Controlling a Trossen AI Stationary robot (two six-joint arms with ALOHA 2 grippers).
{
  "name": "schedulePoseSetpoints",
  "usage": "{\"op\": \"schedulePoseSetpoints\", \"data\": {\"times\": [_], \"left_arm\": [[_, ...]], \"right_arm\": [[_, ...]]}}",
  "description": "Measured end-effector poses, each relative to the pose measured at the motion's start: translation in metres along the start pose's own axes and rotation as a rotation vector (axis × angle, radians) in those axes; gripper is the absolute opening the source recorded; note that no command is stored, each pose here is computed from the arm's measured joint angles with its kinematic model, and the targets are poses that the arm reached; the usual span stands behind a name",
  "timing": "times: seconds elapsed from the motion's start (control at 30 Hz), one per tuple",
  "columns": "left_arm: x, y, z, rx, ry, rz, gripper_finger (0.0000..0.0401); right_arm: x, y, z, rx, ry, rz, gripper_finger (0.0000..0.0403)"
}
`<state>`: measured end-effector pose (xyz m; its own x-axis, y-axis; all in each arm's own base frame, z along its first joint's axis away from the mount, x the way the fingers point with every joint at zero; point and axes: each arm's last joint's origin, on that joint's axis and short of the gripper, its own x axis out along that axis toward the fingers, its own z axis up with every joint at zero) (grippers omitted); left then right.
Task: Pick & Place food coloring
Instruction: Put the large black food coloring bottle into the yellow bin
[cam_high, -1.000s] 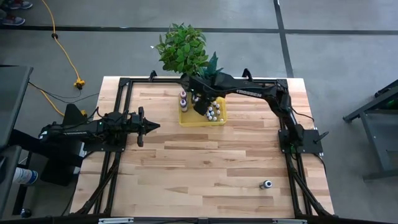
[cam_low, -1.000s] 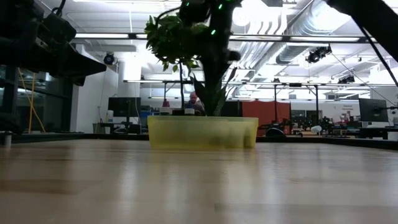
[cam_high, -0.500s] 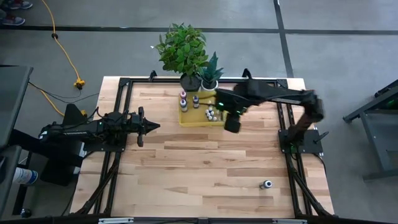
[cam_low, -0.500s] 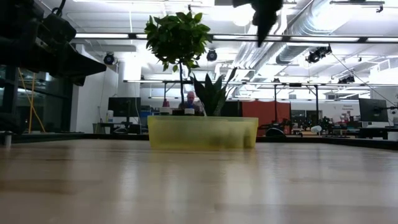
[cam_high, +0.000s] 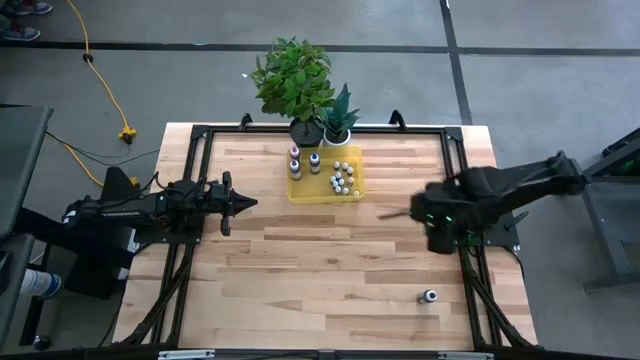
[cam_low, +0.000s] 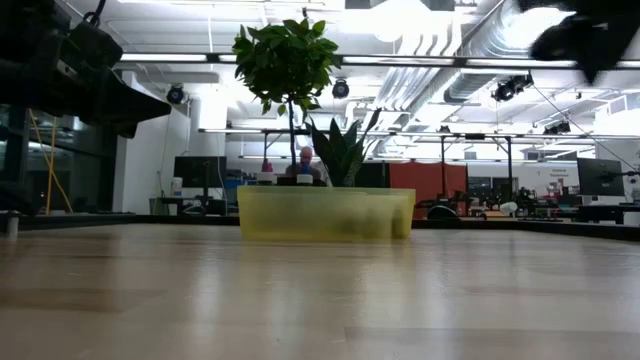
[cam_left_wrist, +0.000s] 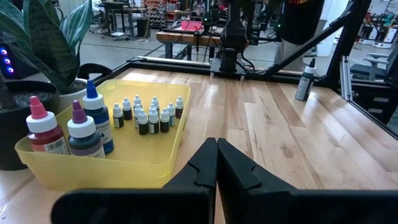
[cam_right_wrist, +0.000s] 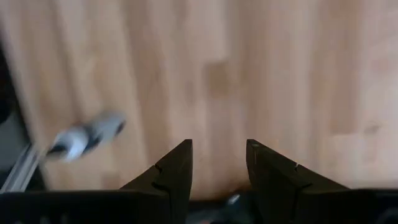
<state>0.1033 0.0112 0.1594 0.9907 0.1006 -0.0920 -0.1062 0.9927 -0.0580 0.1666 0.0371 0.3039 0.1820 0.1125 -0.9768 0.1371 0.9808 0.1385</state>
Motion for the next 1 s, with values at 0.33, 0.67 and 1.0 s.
{"op": "schedulePoseSetpoints", "data": {"times": [0.33, 0.67, 1.0], "left_arm": [[0.0, 0.0, 0.0, 0.0, 0.0, 0.0, 0.0], [0.0, 0.0, 0.0, 0.0, 0.0, 0.0, 0.0], [0.0, 0.0, 0.0, 0.0, 0.0, 0.0, 0.0]], "right_arm": [[0.007, 0.024, -0.069, -0.247, 0.072, 0.222, 0.014], [0.026, 0.064, -0.076, -0.31, 0.118, 0.376, 0.0146], [0.049, 0.09, -0.06, -0.367, 0.073, 0.342, 0.0222]]}}
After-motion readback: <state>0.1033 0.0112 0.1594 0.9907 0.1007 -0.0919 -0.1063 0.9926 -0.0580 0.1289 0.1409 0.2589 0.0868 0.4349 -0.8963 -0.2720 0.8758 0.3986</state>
